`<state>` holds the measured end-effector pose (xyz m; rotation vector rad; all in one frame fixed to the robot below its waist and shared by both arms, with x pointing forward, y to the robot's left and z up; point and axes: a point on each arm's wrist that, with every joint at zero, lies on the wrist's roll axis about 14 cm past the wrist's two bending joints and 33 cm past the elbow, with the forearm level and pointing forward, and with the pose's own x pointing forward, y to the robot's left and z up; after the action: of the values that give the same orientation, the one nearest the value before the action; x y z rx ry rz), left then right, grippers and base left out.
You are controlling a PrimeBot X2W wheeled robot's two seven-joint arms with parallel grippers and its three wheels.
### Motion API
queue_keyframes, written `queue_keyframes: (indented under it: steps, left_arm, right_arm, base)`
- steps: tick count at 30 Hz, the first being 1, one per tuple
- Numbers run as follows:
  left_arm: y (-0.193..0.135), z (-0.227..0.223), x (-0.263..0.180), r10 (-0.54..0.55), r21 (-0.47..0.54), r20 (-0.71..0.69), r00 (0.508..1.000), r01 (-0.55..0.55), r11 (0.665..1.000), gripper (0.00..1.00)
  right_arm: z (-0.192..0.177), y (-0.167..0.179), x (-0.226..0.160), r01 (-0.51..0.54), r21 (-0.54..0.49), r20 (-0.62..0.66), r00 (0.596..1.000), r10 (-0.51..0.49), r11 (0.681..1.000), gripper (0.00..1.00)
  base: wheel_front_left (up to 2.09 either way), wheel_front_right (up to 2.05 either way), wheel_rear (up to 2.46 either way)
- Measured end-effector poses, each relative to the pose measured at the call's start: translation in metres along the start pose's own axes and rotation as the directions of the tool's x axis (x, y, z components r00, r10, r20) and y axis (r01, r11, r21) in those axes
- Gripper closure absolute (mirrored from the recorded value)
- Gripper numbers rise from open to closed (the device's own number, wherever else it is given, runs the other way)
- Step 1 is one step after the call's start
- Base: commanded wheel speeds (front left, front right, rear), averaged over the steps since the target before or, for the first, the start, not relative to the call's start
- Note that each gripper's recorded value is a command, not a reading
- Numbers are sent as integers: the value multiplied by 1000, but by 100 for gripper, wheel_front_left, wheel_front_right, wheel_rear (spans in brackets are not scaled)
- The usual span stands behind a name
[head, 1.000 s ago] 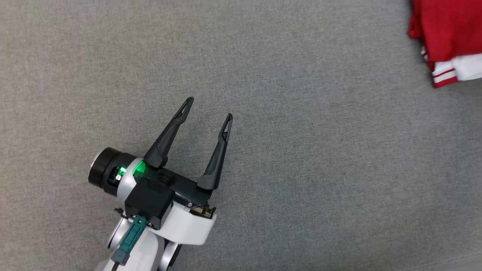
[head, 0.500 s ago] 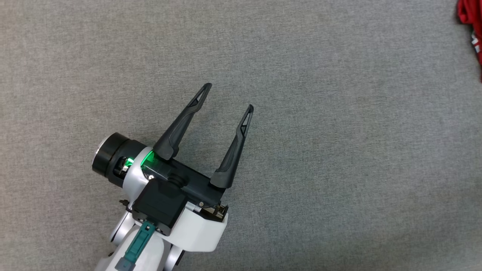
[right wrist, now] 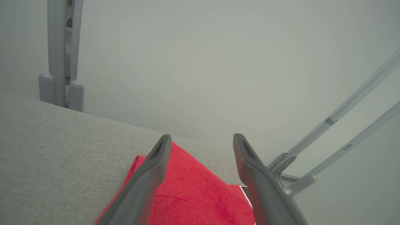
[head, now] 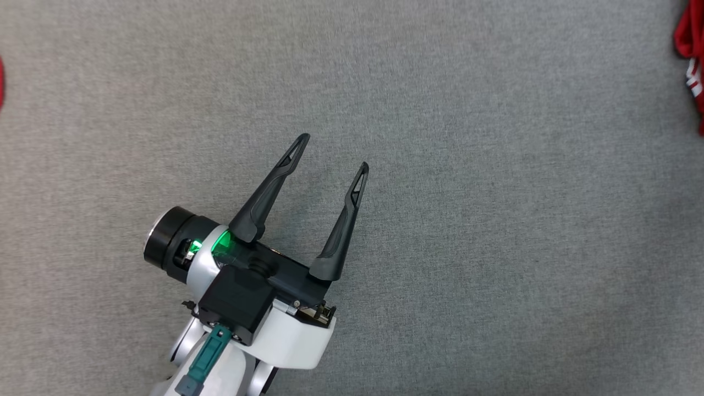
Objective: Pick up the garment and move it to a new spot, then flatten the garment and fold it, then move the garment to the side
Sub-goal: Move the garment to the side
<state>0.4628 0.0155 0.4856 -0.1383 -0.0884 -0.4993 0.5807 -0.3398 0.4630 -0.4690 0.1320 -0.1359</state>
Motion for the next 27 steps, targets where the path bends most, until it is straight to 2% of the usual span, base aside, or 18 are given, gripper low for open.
queue_keyframes:
  steps: [5,12,20,27]
  left_arm:
    - [8,8,-13,63,15,-10,998,-63,998,0]
    - [22,24,-42,173,11,-14,985,-173,985,0]
    - [55,46,-85,357,22,17,934,-357,934,0]
    - [62,73,-112,423,-29,92,902,-422,906,0]
  right_arm:
    - [36,47,-16,-91,139,102,992,77,986,0]
    - [87,106,-58,-271,252,249,946,208,929,0]
    - [137,137,-114,-406,323,392,879,270,855,0]
    - [165,144,-163,-458,365,478,839,259,811,0]
  base:
    - [0,0,0]
    - [0,0,0]
    - [0,0,0]
    - [0,0,0]
